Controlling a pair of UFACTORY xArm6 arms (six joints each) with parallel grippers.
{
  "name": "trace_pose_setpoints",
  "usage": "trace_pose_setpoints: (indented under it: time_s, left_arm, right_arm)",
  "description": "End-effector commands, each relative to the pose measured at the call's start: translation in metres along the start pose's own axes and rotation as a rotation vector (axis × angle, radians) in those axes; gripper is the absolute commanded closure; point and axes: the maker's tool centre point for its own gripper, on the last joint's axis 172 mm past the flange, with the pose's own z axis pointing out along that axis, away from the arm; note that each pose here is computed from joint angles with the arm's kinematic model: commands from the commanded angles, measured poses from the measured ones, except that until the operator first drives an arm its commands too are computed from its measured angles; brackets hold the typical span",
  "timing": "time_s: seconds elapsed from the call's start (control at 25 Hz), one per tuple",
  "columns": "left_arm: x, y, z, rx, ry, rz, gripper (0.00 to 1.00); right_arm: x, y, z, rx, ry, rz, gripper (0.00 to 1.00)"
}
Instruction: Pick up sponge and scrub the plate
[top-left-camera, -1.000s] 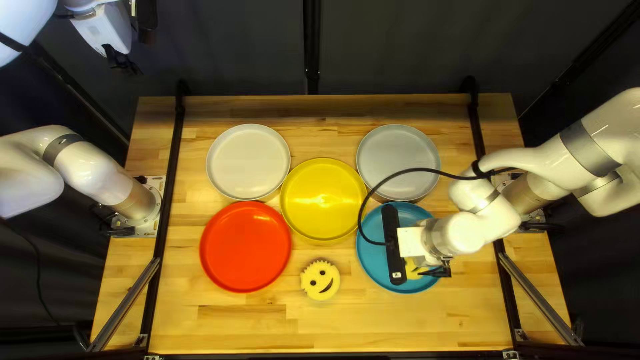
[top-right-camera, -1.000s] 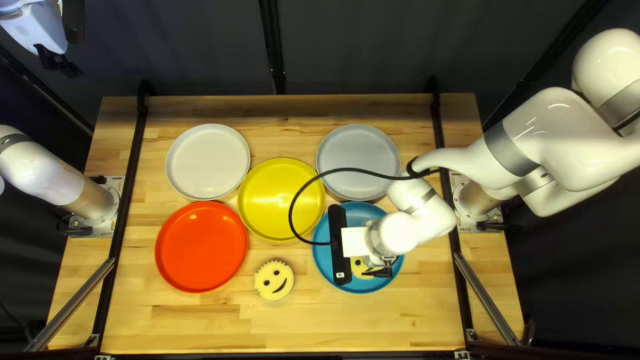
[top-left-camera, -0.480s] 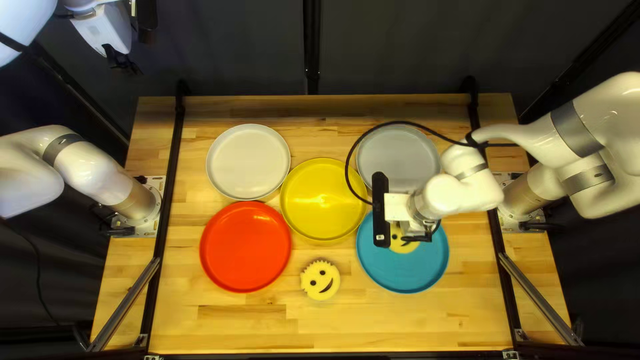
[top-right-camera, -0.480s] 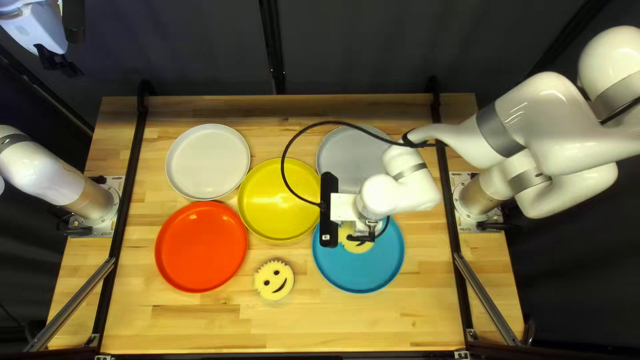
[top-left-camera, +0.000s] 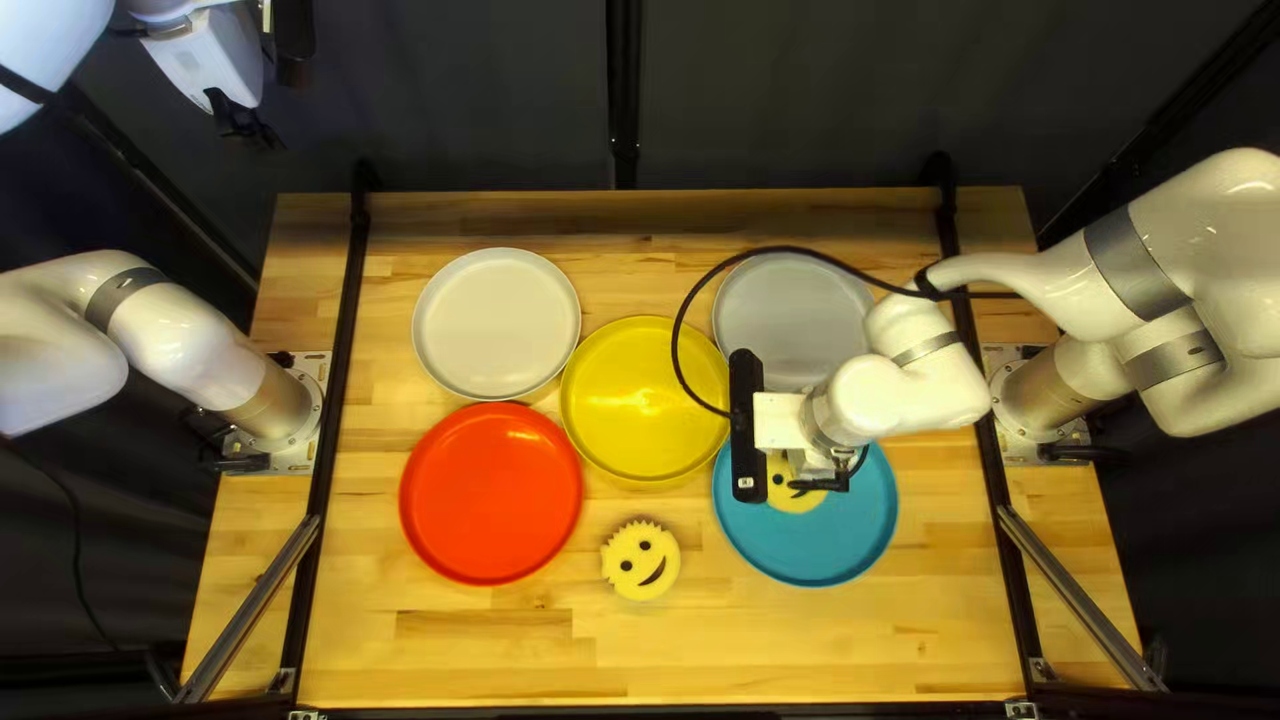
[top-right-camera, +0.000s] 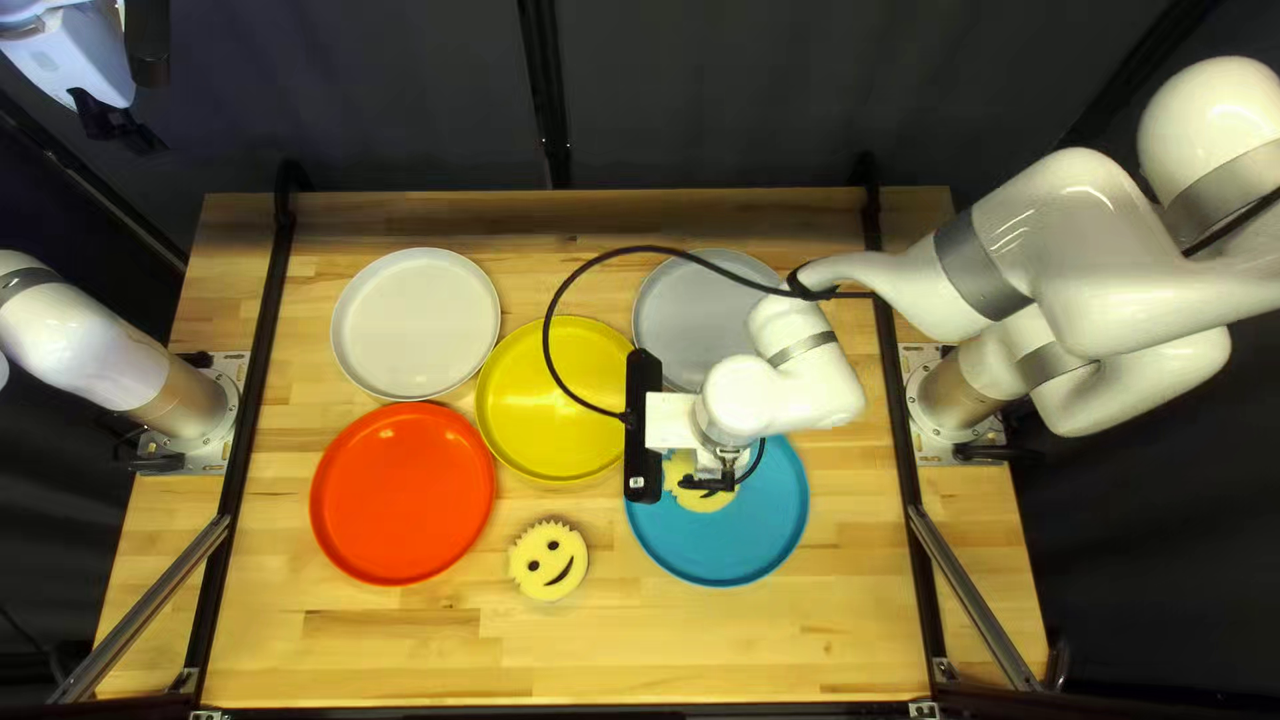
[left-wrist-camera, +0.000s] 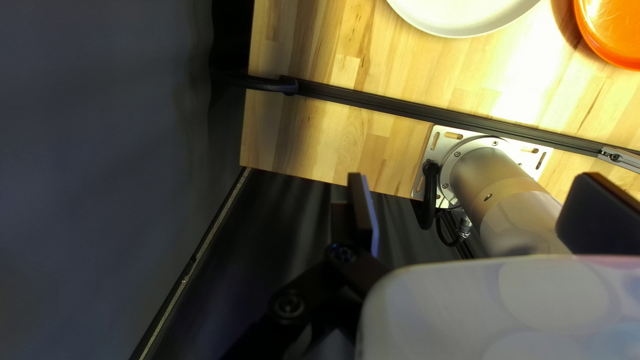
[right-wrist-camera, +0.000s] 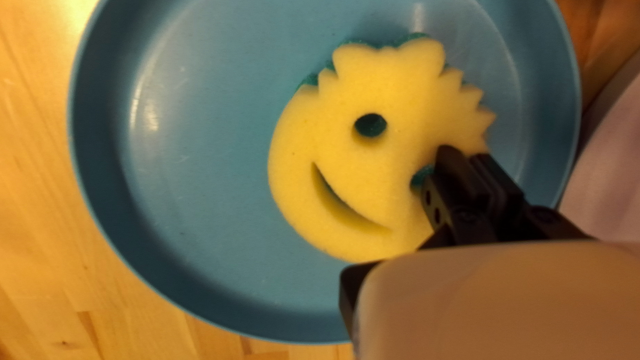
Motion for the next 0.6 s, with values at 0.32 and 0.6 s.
trace_pose_setpoints:
  time_s: [0.32,0.6]
  left_arm:
    - [0.000,0.000,0.000,0.000,0.000,0.000,0.00]
    - [0.000,0.000,0.000,0.000,0.000,0.000,0.00]
  right_arm:
    - [0.012,-0.013,0.006,0.016,-0.005,-0.004,1.00]
    - [0.016,0.020,0.009,0.022,-0.030,0.016,1.00]
